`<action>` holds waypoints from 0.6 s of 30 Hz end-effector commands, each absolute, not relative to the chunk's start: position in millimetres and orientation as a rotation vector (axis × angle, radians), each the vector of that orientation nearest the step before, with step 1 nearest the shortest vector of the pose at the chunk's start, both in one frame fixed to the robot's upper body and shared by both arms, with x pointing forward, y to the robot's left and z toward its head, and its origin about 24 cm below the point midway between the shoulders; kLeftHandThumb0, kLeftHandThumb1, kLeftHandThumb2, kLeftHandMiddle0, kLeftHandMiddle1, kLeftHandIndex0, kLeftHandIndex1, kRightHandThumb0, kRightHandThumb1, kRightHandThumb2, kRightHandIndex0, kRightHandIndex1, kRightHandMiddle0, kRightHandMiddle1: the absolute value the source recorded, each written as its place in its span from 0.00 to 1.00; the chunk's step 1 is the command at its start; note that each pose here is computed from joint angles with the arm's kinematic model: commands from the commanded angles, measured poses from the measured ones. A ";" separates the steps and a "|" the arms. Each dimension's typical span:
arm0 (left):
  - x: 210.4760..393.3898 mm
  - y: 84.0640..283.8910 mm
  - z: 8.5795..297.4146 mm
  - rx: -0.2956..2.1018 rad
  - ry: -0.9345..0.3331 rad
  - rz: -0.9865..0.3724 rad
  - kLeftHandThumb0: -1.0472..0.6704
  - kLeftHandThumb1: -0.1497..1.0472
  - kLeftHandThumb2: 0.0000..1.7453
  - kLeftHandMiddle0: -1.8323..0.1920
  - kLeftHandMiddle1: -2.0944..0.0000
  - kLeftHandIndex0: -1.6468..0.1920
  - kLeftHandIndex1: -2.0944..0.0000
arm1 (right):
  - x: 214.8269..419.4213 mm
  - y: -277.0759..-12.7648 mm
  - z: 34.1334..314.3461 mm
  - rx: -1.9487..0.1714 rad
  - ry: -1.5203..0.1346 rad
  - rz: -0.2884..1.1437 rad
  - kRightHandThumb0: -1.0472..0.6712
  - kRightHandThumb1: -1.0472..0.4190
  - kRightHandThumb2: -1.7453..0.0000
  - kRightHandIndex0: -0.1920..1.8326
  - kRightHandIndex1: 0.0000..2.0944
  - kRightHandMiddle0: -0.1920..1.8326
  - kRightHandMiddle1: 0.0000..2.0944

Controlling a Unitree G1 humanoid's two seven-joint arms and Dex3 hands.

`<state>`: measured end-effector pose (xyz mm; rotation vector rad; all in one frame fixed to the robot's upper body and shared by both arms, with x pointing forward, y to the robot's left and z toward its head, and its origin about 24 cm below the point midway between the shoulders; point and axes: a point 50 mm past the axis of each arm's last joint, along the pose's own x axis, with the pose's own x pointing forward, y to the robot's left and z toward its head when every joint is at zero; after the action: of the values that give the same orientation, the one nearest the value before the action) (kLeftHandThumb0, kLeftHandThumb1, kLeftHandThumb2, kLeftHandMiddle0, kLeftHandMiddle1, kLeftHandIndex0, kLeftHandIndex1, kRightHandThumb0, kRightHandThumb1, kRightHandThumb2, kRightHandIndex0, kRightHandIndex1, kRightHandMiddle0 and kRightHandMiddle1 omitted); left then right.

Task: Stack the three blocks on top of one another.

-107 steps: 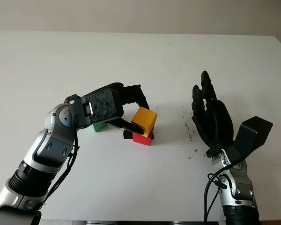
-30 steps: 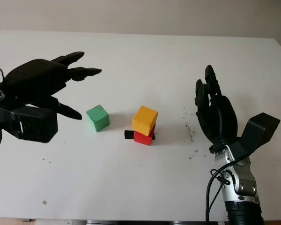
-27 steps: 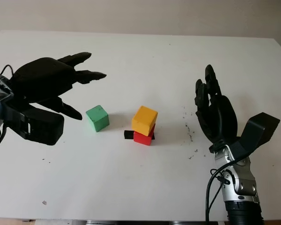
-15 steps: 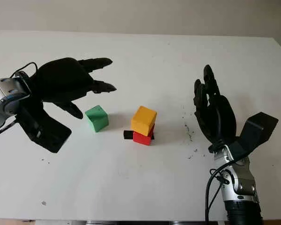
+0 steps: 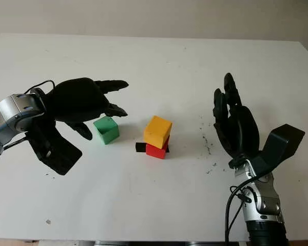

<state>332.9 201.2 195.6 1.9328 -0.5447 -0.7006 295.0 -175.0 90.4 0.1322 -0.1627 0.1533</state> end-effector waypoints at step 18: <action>338.1 198.9 187.5 1.928 -0.612 -0.668 0.35 0.87 0.03 0.75 0.97 0.53 0.58 | 291.9 -177.0 89.7 0.142 -0.161 0.151 0.22 0.00 0.67 0.00 0.00 0.00 0.00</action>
<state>336.7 201.2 184.9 1.9164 -0.5954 -0.6668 293.4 -175.6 87.9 0.1402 -0.1539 0.1533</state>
